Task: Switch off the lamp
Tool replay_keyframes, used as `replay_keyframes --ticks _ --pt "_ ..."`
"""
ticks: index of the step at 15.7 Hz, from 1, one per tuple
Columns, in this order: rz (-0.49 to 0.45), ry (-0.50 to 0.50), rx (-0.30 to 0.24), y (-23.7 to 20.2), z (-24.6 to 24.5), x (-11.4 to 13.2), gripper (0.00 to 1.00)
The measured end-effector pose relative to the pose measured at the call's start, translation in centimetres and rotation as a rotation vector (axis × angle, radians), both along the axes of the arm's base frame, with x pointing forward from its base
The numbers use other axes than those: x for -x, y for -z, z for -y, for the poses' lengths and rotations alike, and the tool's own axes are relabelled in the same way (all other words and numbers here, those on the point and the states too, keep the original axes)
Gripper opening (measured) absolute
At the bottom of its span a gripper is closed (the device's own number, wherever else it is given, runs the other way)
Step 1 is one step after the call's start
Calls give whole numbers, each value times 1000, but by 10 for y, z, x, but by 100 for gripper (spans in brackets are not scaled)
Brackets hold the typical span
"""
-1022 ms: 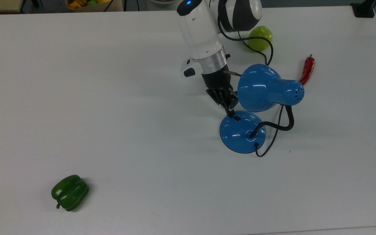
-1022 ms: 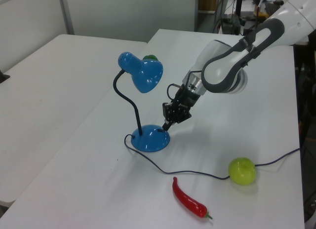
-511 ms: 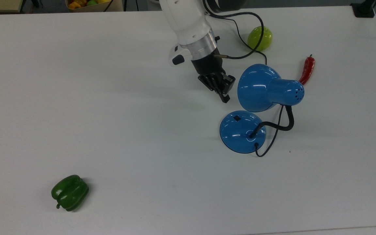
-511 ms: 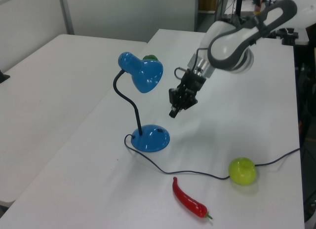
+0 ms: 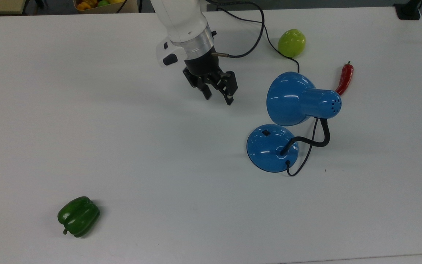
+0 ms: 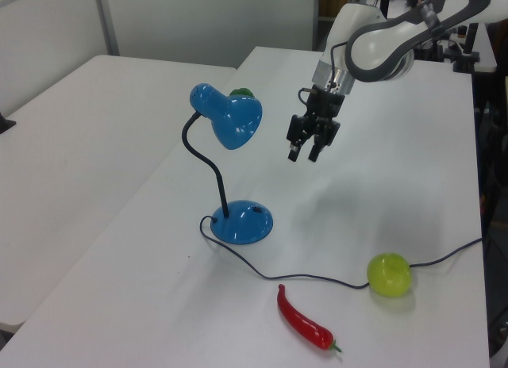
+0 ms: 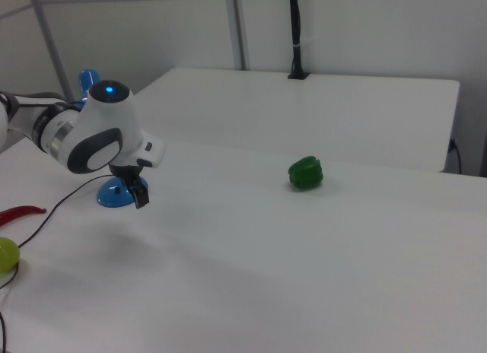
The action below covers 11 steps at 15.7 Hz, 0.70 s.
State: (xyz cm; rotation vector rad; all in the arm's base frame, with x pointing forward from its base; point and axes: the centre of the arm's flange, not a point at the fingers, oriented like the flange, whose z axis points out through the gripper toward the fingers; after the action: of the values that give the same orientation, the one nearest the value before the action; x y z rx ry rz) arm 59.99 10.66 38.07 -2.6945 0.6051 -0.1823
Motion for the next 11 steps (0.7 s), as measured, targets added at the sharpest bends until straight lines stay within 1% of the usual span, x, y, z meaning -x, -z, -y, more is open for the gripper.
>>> replay_keyframes --ticks 2,3,5,8,10,11 --pt "-38 -56 70 -10 13 6 98" --pt "-59 -70 97 -19 23 9 100" --pt "-102 -104 166 -46 47 15 100" --pt "-152 -169 263 -103 63 27 100" --pt "-175 -226 300 -139 63 39 100" --pt "-190 -252 306 -155 62 45 100"
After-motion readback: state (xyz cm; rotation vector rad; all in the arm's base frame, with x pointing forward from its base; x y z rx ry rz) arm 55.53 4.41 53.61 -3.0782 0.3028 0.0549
